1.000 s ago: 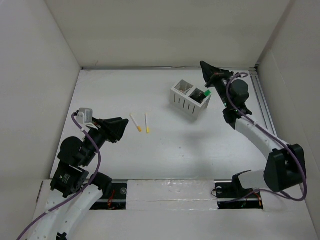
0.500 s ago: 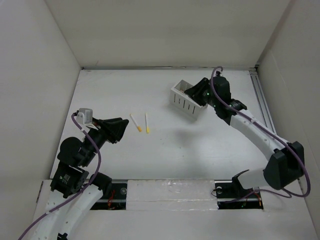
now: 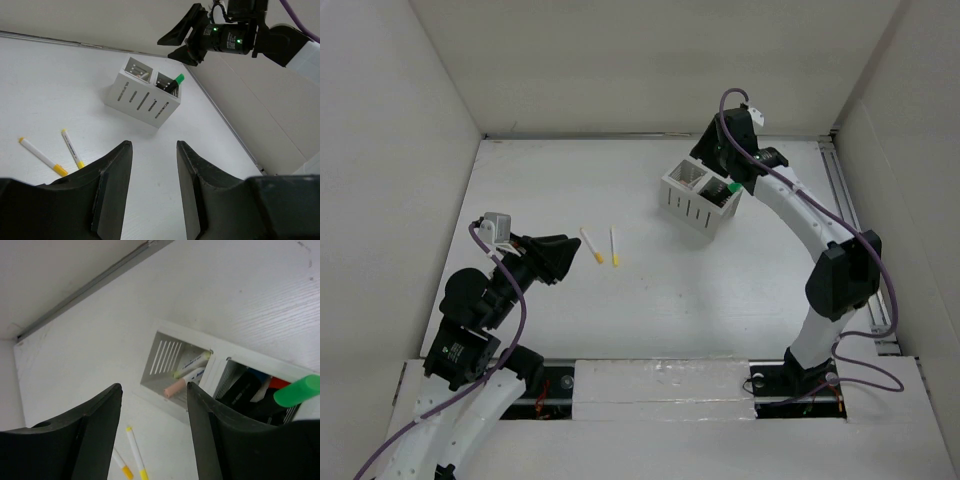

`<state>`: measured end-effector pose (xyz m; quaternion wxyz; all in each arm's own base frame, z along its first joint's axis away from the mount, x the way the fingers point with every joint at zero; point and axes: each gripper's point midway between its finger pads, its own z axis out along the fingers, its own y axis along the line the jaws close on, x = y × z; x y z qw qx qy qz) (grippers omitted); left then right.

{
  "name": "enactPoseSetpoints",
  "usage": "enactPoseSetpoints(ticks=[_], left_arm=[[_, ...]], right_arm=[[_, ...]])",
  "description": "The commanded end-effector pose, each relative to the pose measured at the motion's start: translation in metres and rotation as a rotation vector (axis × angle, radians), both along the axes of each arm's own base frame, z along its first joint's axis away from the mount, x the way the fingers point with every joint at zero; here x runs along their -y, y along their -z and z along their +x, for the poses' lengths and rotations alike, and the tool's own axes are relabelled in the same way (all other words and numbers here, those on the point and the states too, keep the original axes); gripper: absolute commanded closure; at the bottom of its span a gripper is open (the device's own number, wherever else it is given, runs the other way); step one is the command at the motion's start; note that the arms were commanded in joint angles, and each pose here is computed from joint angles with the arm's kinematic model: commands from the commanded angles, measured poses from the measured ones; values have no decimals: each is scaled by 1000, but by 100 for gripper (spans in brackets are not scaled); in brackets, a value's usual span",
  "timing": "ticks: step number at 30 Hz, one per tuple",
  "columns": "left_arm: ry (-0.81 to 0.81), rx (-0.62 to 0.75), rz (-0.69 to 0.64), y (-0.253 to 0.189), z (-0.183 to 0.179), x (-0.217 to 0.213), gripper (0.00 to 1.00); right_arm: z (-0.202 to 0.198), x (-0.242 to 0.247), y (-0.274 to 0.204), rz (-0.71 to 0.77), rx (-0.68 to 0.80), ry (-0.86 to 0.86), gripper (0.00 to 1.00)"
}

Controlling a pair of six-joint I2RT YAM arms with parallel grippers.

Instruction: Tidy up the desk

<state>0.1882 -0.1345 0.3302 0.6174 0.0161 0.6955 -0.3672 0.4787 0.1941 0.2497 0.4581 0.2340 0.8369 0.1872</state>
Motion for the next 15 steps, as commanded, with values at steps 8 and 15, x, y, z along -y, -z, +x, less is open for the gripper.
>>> enactPoseSetpoints(ticks=[8, 15], left_arm=[[13, 53, -11, -13, -1, 2, 63], [13, 56, -12, -14, -1, 2, 63]], right_arm=[[-3, 13, 43, -212, -122, 130, 50], [1, 14, 71, -248, -180, 145, 42]])
